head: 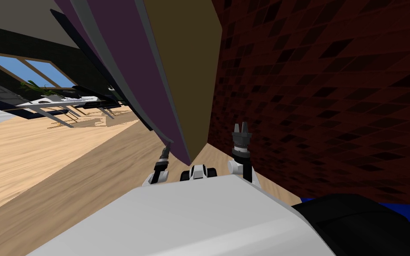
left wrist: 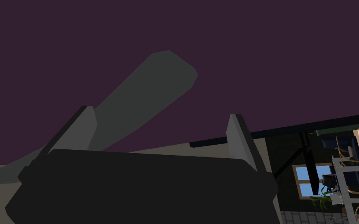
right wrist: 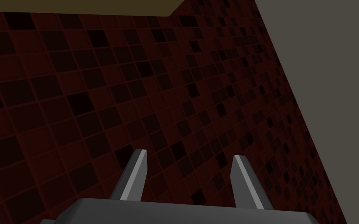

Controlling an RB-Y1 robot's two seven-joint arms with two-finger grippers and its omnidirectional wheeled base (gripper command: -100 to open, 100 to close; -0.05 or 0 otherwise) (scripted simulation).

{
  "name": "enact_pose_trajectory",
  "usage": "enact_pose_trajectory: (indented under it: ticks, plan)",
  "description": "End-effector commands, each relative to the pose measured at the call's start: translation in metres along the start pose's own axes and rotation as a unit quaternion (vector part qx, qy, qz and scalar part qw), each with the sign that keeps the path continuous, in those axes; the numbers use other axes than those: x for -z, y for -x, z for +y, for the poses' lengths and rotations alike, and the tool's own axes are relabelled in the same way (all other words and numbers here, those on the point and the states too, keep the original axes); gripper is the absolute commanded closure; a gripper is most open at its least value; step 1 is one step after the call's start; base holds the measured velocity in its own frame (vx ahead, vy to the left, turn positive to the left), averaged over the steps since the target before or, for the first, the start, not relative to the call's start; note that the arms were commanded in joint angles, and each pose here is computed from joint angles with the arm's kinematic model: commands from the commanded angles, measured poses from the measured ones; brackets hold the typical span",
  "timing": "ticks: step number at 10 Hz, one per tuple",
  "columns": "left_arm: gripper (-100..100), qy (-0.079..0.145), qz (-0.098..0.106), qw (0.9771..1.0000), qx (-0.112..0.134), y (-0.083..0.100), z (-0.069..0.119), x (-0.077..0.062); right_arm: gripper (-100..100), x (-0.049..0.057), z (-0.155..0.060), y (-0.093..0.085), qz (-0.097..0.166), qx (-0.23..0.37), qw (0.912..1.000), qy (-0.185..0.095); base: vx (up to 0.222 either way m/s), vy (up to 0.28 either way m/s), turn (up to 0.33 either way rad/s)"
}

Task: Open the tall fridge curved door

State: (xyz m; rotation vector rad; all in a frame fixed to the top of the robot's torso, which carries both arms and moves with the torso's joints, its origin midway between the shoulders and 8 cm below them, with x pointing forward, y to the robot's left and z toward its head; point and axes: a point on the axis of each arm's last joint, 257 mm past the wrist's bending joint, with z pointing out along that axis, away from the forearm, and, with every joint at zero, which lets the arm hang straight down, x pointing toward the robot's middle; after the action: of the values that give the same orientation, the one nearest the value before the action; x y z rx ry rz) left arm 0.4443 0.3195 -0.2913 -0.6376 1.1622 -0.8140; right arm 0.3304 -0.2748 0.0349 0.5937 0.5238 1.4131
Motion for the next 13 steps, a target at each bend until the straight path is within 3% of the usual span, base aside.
enact_pose_trajectory:
  ticks: [1,13]
  plan:
    - [-100,0.003,0.01,0.9998,-0.015,0.008,0.002,-0.015,0,0.0,0.0,0.0,0.0,0.0,1.0,0.0,-0.043,-0.032,0.001]
    - [-100,0.031,0.035,0.9978,-0.046,0.018,-0.001,-0.079,0,0.0,0.0,0.0,0.0,0.0,1.0,0.0,-0.044,-0.03,0.002]
